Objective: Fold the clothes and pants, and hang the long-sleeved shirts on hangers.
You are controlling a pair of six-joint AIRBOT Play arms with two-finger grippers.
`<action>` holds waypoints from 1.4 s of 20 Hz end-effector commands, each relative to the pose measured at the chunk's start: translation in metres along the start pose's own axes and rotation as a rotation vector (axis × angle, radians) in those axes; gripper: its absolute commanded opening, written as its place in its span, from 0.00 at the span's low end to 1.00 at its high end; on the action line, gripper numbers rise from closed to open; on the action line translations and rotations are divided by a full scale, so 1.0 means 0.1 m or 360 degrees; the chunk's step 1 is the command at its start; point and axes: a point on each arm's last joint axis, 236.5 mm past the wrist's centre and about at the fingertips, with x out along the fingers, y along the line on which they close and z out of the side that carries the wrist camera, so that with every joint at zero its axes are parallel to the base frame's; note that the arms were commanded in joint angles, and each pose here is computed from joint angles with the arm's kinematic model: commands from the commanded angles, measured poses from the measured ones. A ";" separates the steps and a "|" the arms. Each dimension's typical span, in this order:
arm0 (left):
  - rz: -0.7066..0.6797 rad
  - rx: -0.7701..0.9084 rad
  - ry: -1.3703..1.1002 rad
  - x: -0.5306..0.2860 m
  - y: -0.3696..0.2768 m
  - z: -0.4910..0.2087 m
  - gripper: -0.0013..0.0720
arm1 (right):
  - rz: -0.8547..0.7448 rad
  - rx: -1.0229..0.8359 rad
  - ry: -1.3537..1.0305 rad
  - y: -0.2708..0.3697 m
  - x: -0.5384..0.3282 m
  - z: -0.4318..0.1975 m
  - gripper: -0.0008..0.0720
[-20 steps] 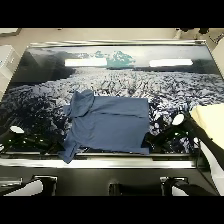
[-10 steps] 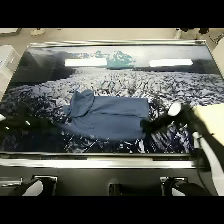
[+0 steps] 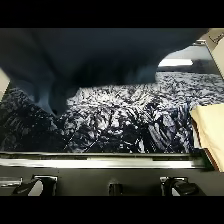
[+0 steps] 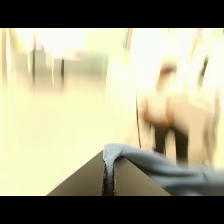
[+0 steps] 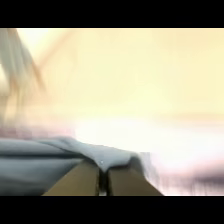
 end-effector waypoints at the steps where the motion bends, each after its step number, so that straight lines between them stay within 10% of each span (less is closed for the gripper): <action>1: -0.0055 0.0026 -0.0519 -0.59 -0.54 1.05 0.05 | 0.0084 0.0011 -0.0432 0.25 -0.84 0.79 0.07; 9: -0.0003 -0.0105 -0.0161 -0.01 -0.03 0.33 0.05 | -0.0069 -0.0067 -0.0034 -0.01 -0.48 0.19 0.07; 20: 0.0094 -0.0799 0.1401 0.96 1.23 -4.73 0.05 | -0.0655 0.0108 0.1683 -1.47 1.33 -4.10 0.07; 27: -0.0154 -0.1149 0.2146 0.29 0.66 -6.02 0.05 | -0.0607 0.0643 0.2017 -1.08 1.38 -5.05 0.08; 28: -0.0101 -0.1161 0.2155 0.28 0.72 -6.02 0.11 | -0.0619 0.0653 0.2018 -1.12 1.36 -5.04 0.23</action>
